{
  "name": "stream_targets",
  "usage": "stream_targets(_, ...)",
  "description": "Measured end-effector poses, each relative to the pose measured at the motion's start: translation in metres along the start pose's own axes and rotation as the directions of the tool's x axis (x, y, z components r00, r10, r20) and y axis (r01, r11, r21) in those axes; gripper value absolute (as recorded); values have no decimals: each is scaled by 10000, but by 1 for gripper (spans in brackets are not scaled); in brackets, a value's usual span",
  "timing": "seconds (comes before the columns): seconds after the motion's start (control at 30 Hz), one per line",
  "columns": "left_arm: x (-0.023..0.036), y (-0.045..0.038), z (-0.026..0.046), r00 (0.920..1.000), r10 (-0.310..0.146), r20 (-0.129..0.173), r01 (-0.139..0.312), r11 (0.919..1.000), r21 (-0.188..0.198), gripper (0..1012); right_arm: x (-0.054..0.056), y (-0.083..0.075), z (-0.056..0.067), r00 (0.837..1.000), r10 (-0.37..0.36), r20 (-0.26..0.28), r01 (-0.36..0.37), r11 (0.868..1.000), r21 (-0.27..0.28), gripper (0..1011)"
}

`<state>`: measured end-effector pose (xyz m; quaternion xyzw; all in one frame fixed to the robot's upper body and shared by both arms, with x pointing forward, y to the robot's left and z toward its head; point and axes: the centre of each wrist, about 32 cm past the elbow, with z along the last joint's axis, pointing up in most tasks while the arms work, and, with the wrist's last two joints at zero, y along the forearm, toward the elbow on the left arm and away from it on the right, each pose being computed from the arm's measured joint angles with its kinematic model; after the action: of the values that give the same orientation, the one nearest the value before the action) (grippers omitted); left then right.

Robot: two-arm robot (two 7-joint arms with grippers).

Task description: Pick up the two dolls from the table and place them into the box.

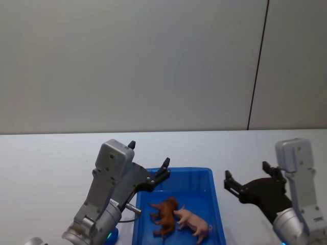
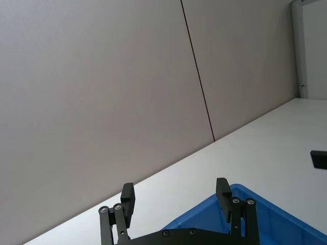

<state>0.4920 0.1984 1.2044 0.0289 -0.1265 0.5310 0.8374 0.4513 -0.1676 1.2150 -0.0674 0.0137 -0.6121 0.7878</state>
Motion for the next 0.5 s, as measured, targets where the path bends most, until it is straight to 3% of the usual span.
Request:
stream_targets(0.27, 0, 2, -2, 10000, 0, -1, 0, 10000, 8, 1002, 49, -58, 6, 9986, -511, 104, 510, 9986, 111, 1001)
stream_targets(0.5, 30, 34, 5, 10000, 50, -56, -48, 9997, 239, 1002, 73, -89, 9, 9968, -783, 154, 780, 9968, 172, 1001)
